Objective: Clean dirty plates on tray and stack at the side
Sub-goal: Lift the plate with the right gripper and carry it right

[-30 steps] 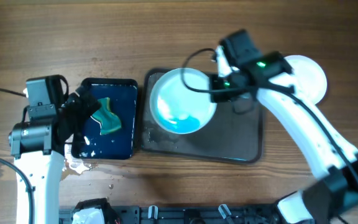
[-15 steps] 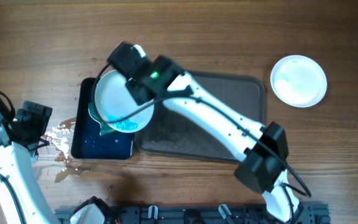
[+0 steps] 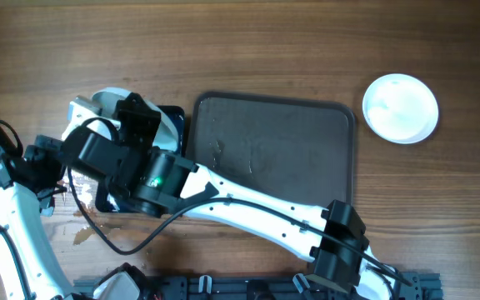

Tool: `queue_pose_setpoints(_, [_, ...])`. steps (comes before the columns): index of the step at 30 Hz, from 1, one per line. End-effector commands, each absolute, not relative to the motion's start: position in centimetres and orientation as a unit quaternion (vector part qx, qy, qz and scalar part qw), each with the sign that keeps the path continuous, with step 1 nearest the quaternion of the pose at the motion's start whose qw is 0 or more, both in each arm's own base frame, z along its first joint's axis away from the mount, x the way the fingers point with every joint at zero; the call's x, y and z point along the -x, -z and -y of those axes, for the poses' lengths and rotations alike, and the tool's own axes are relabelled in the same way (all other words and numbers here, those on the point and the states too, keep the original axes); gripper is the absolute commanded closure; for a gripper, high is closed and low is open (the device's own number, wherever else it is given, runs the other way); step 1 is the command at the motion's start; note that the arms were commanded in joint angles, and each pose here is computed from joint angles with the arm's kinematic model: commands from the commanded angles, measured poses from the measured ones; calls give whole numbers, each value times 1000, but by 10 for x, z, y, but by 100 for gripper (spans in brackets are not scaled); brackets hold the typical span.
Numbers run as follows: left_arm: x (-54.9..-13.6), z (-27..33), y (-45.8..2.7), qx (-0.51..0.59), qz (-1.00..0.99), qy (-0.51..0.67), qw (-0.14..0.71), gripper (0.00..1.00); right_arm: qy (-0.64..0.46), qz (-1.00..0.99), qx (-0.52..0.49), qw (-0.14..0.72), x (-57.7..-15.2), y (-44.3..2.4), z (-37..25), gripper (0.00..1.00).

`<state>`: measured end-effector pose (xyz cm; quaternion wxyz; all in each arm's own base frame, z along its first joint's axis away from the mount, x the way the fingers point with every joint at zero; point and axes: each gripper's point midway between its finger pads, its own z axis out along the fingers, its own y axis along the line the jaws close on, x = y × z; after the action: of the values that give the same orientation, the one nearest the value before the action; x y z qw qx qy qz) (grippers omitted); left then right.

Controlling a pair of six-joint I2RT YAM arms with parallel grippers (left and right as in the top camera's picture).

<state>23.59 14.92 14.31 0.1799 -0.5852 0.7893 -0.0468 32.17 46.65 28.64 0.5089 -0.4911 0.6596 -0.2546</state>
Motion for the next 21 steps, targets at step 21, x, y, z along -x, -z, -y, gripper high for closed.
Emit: queue_pose_setpoints(21, [-237, -142, -143, 588, -787, 70, 172, 0, -78, -891, 307, 325, -358, -199, -427, 95])
